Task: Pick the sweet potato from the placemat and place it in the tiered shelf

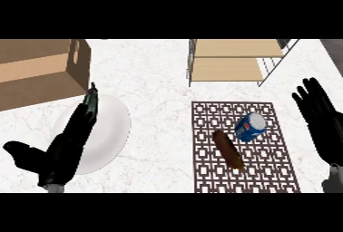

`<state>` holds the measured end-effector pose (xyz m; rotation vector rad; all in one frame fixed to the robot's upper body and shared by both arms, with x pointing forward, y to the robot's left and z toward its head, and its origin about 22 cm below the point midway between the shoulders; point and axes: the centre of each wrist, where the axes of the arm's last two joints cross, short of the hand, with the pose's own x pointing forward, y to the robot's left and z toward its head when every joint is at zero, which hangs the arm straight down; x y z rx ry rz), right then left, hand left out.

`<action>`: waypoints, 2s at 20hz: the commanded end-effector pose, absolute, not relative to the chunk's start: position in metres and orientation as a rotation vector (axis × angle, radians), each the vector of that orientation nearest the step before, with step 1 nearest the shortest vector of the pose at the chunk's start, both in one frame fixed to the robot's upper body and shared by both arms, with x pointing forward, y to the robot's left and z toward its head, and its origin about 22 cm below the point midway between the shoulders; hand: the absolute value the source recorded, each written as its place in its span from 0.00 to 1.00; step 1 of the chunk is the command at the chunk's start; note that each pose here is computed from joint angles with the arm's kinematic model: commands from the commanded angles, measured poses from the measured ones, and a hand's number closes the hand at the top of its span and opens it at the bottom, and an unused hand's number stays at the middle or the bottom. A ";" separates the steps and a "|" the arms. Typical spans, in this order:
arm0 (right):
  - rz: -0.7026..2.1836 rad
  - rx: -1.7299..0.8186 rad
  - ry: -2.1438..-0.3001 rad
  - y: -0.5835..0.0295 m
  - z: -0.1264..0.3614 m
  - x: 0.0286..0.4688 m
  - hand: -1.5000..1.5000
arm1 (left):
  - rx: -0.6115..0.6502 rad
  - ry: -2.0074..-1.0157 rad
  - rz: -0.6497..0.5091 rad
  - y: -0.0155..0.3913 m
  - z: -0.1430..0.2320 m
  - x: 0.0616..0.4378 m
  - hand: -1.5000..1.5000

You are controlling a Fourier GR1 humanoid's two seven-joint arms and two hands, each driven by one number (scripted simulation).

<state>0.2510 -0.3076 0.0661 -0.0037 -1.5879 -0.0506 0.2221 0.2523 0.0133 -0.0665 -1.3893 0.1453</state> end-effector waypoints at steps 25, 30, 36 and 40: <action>1.202 -0.571 -1.453 -0.253 0.188 0.188 0.00 | 0.114 -1.103 0.058 0.301 -0.022 0.249 0.50; 1.207 -0.718 -1.343 -0.205 0.182 0.178 0.00 | 0.089 -1.108 0.031 0.276 -0.026 0.250 0.50; 1.176 -0.867 -1.270 -0.144 0.160 0.184 0.00 | 0.087 -1.124 0.040 0.279 -0.024 0.242 0.50; 1.187 -0.976 -1.213 -0.115 0.147 0.193 0.00 | 0.079 -1.113 0.038 0.294 -0.022 0.261 0.50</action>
